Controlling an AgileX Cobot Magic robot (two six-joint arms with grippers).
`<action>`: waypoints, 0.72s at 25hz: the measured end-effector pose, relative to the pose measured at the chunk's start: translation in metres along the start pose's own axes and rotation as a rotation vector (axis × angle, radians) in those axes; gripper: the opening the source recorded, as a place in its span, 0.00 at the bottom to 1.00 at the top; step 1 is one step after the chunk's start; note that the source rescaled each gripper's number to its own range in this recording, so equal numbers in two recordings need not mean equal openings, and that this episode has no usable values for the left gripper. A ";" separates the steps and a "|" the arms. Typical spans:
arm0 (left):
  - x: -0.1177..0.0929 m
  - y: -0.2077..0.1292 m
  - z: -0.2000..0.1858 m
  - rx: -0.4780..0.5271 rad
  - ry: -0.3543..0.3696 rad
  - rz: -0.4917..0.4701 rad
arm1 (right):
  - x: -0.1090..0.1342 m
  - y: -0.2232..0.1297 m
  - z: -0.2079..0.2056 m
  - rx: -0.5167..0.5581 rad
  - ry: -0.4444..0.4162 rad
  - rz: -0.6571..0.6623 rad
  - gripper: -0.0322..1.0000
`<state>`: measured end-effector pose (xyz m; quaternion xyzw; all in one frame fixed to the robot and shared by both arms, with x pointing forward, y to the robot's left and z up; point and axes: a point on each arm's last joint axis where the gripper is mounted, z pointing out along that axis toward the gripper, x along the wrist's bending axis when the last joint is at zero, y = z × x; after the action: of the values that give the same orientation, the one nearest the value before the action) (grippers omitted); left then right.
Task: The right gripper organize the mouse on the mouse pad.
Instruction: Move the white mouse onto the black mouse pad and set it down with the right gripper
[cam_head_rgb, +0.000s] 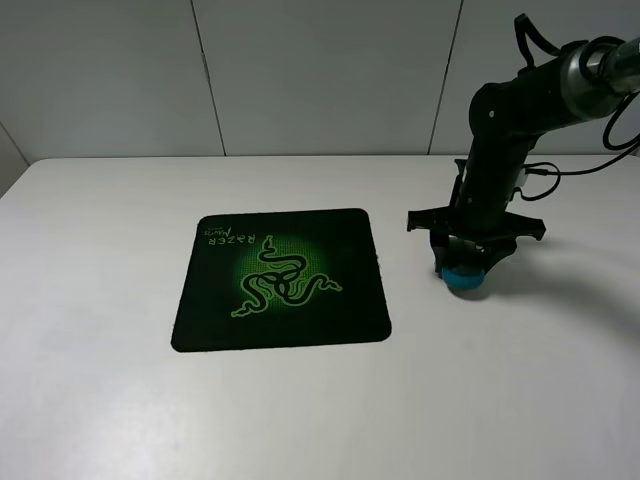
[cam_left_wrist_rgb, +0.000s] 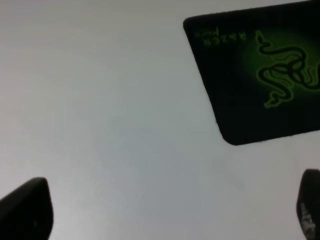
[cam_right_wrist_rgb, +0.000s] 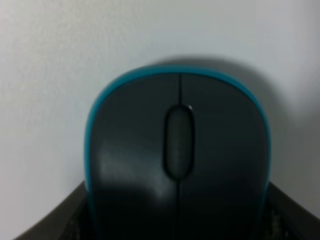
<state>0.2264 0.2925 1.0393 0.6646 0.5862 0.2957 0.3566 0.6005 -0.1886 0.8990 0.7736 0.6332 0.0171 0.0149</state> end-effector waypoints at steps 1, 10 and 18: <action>0.000 0.000 0.000 0.000 0.000 0.000 | 0.000 0.000 -0.003 -0.005 0.003 0.001 0.03; 0.000 0.000 0.000 0.000 0.000 0.000 | -0.002 -0.005 -0.038 -0.031 0.034 0.013 0.03; 0.000 0.000 0.000 0.000 0.000 0.000 | 0.005 -0.016 -0.056 0.003 0.062 -0.012 0.03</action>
<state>0.2264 0.2925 1.0393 0.6646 0.5862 0.2957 0.3566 0.5836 -0.1807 0.9542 0.7690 0.6380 0.0400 -0.0057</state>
